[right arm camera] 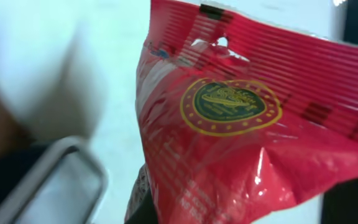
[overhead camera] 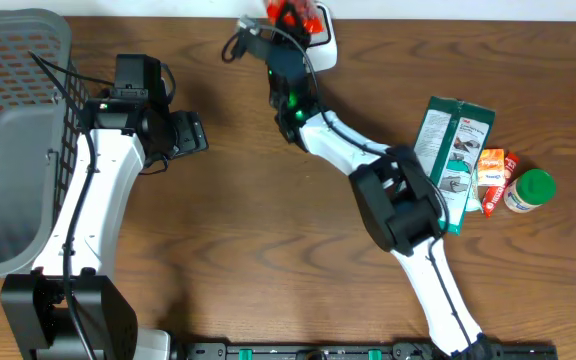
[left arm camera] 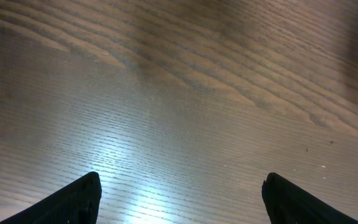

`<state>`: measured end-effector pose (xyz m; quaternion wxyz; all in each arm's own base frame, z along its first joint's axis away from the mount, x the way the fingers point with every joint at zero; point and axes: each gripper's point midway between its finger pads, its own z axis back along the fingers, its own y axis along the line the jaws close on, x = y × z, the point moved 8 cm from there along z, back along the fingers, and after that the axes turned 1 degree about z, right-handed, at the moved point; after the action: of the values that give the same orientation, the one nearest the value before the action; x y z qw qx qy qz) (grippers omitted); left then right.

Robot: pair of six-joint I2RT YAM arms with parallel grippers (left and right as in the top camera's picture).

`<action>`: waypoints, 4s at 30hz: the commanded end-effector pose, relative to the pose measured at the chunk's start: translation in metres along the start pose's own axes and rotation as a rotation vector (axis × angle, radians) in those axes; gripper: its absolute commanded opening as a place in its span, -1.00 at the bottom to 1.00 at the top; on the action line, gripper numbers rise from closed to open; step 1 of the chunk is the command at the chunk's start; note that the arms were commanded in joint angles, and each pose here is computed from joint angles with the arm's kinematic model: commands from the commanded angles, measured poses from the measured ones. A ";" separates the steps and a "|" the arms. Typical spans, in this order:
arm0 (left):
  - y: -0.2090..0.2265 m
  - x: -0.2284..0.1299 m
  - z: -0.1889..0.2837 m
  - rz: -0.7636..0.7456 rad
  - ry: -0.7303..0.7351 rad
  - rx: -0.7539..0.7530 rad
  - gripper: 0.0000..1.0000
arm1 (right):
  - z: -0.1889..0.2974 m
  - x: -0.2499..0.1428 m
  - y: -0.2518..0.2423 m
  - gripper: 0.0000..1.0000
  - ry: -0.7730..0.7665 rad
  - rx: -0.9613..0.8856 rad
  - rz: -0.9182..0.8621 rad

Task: Scan the item barcode
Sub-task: 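Raise the snack bag to the scanner face with the right gripper, then carry the snack bag to the right edge and release it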

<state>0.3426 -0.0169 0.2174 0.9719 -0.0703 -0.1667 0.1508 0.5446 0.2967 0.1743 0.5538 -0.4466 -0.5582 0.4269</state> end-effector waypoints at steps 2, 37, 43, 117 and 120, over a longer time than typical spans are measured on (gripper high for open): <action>0.001 -0.002 0.004 0.001 -0.009 0.003 0.68 | -0.012 -0.009 0.017 -0.98 -0.013 -0.006 0.103; 0.001 -0.002 0.004 0.001 -0.008 0.003 0.68 | -0.038 -0.032 0.014 -0.98 0.012 0.031 -0.035; 0.001 -0.002 0.004 0.001 -0.009 0.003 0.68 | -0.038 -0.032 0.023 -0.98 0.018 0.056 -0.142; 0.001 -0.002 0.004 0.001 -0.008 0.003 0.68 | 0.165 -0.330 -0.078 0.90 1.386 0.939 -0.999; 0.001 -0.002 0.004 0.001 -0.009 0.003 0.68 | 0.163 -0.327 -0.091 0.99 1.364 0.916 -1.013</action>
<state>0.3426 -0.0169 0.2174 0.9719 -0.0701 -0.1667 0.1509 0.3730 -0.0373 0.1652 0.9987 -0.0405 0.0009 -0.0294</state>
